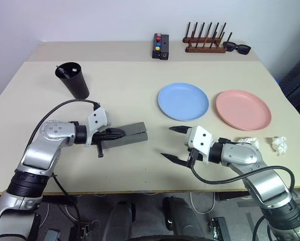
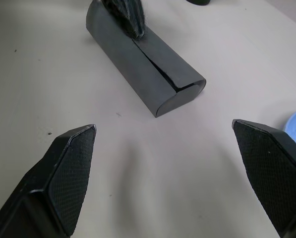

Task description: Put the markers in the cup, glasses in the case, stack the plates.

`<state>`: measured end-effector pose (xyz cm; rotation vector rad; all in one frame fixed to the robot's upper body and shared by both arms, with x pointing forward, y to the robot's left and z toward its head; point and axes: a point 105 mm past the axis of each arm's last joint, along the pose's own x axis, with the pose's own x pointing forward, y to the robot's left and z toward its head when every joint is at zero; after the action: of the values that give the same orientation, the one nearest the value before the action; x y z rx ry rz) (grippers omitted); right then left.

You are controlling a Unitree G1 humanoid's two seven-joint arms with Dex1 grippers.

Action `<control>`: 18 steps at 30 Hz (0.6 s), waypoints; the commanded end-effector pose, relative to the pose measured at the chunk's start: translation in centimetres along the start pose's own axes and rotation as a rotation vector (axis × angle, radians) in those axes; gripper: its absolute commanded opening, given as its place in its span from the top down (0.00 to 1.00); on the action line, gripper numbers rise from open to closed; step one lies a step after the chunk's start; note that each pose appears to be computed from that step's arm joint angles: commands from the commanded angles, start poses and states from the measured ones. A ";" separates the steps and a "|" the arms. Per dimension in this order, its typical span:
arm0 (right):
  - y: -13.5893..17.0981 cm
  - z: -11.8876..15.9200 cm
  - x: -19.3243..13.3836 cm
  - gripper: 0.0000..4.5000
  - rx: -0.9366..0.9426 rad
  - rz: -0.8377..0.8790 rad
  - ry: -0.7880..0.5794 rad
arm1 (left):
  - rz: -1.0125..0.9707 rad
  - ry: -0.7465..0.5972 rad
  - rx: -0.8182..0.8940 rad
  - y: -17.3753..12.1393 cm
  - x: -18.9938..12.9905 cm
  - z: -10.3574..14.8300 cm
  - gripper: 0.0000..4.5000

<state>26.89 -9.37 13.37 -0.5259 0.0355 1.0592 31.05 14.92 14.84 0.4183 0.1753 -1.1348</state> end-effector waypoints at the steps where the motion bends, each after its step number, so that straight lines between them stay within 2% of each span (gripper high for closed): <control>1: -1.4 0.9 -0.5 0.00 -0.053 -0.046 -0.021 | 0.030 -0.091 0.030 0.8 -0.9 2.5 0.97; 4: -2.9 0.3 -0.9 0.00 -0.091 -0.109 0.019 | 0.009 -0.127 0.031 0.4 -1.2 3.2 0.97; 8: -7.0 -1.5 -1.3 0.00 -0.198 -0.290 0.136 | -0.057 -0.173 0.004 -1.3 -1.0 3.6 0.97; 11: -9.2 -2.4 -1.3 0.00 -0.263 -0.360 0.192 | -0.078 -0.204 -0.028 -2.5 -0.2 3.6 0.97; 15: -10.6 -3.2 -1.2 0.00 -0.322 -0.392 0.229 | -0.079 -0.212 -0.049 -3.2 0.3 3.5 0.97; 18: -11.3 -4.0 -2.4 0.00 -0.344 -0.381 0.277 | -0.073 -0.212 -0.062 -3.8 0.7 3.2 0.97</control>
<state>35.87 -16.56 13.45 -0.9112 0.0308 0.6350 28.22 12.35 16.16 0.2319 0.0669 -1.2176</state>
